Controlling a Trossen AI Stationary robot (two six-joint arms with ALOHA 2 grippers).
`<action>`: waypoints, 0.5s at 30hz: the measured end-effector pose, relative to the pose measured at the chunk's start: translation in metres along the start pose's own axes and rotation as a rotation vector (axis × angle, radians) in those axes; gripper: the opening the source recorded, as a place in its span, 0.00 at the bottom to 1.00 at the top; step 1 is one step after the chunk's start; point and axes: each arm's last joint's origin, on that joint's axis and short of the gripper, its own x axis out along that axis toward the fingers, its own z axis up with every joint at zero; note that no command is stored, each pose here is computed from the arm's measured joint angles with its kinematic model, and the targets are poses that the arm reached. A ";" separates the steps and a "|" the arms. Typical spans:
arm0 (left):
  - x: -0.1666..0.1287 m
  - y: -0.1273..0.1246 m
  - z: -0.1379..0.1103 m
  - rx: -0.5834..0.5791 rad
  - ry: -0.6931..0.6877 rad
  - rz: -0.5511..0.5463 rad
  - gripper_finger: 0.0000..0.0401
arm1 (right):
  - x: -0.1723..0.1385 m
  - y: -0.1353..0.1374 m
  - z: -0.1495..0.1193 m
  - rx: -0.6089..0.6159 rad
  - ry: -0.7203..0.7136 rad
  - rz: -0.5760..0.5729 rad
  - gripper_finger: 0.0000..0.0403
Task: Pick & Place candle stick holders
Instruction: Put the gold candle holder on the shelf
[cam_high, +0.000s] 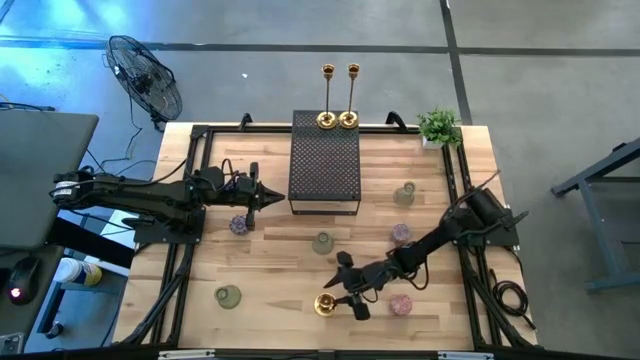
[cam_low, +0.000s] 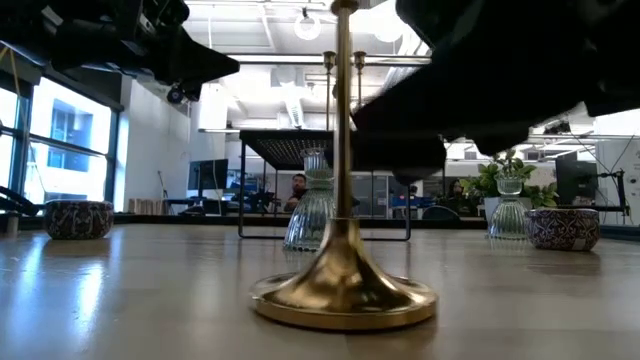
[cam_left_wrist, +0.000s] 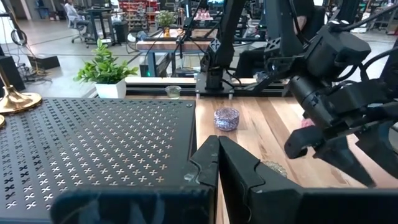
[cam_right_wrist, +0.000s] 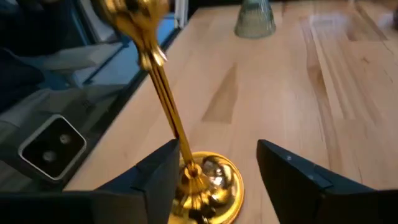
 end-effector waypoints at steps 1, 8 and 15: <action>0.000 0.000 0.000 0.000 0.000 -0.001 0.01 | 0.001 0.000 0.001 0.000 -0.008 0.012 0.46; 0.000 0.000 -0.002 -0.012 0.016 -0.001 0.01 | 0.001 0.000 0.001 0.035 -0.016 0.031 0.38; 0.000 0.000 -0.002 -0.019 0.016 -0.001 0.01 | 0.001 0.002 0.000 0.073 -0.019 0.018 0.50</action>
